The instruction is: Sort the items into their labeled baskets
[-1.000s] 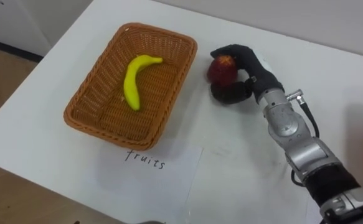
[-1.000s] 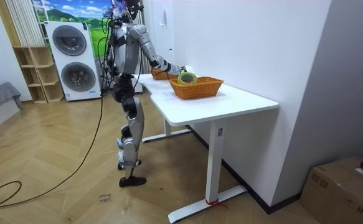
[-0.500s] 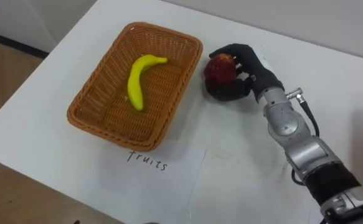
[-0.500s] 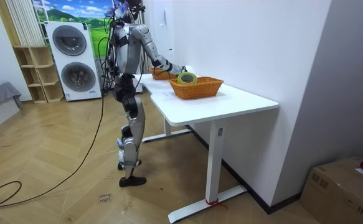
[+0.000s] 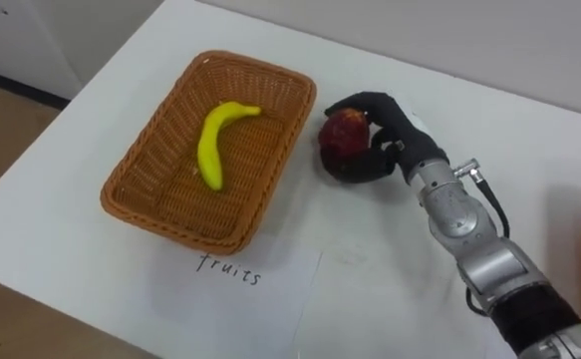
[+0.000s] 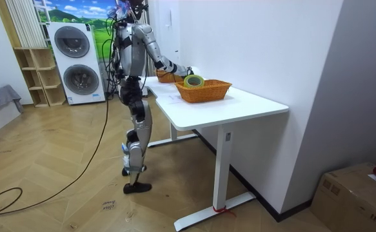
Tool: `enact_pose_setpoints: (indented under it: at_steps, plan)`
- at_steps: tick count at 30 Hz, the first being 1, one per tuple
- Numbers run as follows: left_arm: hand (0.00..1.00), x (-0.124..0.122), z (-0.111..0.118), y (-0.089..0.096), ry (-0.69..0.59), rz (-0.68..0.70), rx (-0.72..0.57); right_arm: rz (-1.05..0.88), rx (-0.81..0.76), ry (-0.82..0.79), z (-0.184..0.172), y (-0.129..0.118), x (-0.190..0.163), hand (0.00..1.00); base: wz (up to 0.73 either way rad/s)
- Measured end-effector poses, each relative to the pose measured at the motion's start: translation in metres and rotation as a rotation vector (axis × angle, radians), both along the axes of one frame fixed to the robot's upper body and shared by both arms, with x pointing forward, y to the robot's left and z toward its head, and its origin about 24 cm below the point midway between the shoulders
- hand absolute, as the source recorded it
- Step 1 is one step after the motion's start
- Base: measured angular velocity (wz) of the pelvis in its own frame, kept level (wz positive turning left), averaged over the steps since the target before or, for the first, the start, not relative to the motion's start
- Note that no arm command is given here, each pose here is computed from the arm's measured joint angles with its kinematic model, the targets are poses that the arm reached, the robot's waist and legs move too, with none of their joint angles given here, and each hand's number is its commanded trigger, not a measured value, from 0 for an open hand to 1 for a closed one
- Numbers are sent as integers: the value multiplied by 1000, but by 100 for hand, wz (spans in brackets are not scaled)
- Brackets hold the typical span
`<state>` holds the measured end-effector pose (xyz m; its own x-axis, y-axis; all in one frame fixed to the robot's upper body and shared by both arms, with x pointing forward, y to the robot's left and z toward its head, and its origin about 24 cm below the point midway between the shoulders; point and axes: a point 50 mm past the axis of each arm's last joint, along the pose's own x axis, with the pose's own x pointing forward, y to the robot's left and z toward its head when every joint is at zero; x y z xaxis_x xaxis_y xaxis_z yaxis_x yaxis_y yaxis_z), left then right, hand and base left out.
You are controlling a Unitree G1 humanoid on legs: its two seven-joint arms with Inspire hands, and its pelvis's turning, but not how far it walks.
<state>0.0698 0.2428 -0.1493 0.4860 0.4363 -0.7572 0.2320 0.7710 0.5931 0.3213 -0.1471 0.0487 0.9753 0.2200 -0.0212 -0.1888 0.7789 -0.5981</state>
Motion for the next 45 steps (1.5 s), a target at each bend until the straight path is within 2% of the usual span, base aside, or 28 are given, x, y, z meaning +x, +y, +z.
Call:
enact_pose_setpoints:
  at_steps: [11,22,40,45]
  plan:
    - [0,-9,1,8,-3,55,36,-56,-10,-93,25,-21,1,100,-8]
    - [0,-30,-4,11,93,74,51,-3,-1,-185,48,-12,-1,100,1]
    - [0,-27,-3,12,90,65,42,40,-28,-209,59,-1,2,100,2]
    - [0,-27,-4,11,115,53,28,91,-42,-182,58,12,-1,100,0]
